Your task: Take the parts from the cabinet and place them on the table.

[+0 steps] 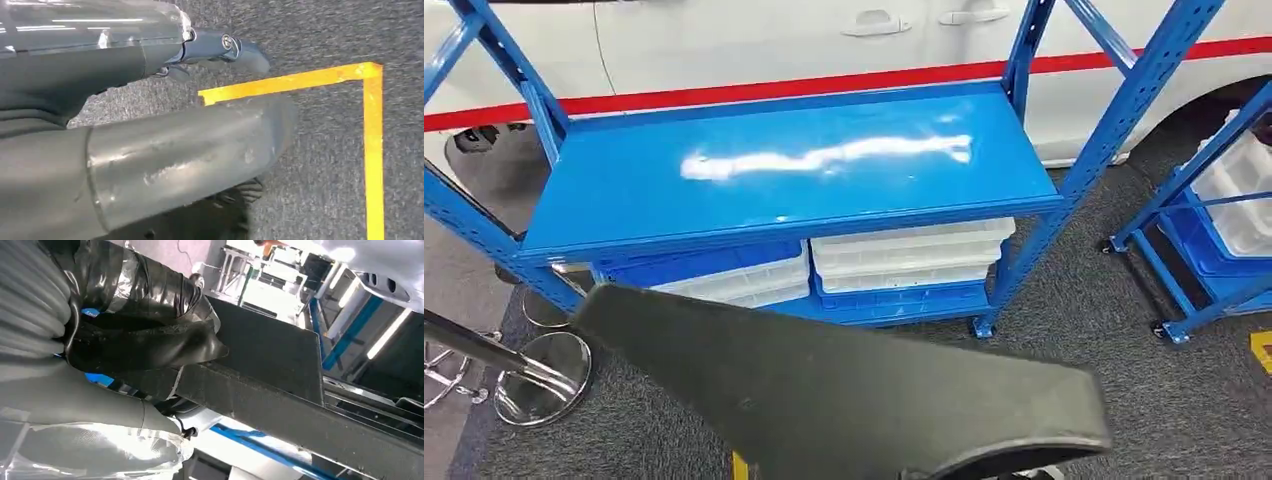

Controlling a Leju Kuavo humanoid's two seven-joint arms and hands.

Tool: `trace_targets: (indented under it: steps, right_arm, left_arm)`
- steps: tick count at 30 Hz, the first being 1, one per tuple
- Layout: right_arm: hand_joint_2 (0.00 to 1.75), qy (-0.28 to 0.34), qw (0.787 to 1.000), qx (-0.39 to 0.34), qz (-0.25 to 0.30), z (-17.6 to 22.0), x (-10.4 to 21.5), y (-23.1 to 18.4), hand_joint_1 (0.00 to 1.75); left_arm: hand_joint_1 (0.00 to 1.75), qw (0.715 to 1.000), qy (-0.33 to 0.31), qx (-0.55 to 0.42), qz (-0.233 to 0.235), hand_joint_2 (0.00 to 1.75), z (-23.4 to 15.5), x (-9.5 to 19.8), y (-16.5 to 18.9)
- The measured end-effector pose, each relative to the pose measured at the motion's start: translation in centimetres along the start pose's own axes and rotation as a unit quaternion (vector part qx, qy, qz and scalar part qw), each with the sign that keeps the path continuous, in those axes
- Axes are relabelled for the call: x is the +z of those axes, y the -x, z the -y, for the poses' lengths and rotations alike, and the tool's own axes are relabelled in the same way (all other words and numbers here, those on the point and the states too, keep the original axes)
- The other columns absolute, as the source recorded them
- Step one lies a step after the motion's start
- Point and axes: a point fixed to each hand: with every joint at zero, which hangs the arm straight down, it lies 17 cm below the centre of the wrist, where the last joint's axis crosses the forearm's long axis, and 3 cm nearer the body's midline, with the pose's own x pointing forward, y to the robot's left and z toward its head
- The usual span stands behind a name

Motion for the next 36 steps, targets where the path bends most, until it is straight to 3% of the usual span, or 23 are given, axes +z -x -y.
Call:
trace_targets:
  steps: [22,23,24,25,30,36]
  right_arm:
    - [1.75,-0.001,1.000,-0.014,0.014,0.0,0.2,-0.5,1.75]
    - [1.75,-0.003,1.000,-0.015,0.016,0.0,0.3,-0.6,1.75]
    - [1.75,-0.013,0.999,-0.029,0.019,-0.3,0.5,-0.7,1.75]
    - [1.75,-0.012,0.999,-0.028,0.018,-0.1,0.6,-0.6,1.75]
    - [1.75,-0.011,1.000,-0.007,0.006,1.0,1.2,-0.3,1.75]
    - [1.75,-0.028,0.998,0.051,0.000,2.2,1.0,0.2,1.75]
  left_arm:
    - [0.00,1.000,-0.003,-0.002,-0.002,0.00,-0.5,0.0,0.1]
    - [0.00,1.000,-0.003,-0.003,-0.013,0.00,-0.6,0.0,0.5]
    - [0.00,0.985,-0.020,-0.002,-0.173,0.00,-1.4,1.2,6.5]
    - [0.00,0.982,-0.024,0.002,-0.188,0.00,-1.6,1.4,7.1]
    - [0.00,0.977,-0.046,0.033,-0.206,0.00,-2.1,1.7,7.8]
    - [0.00,0.978,-0.083,0.069,-0.181,0.00,-3.6,1.1,6.5]
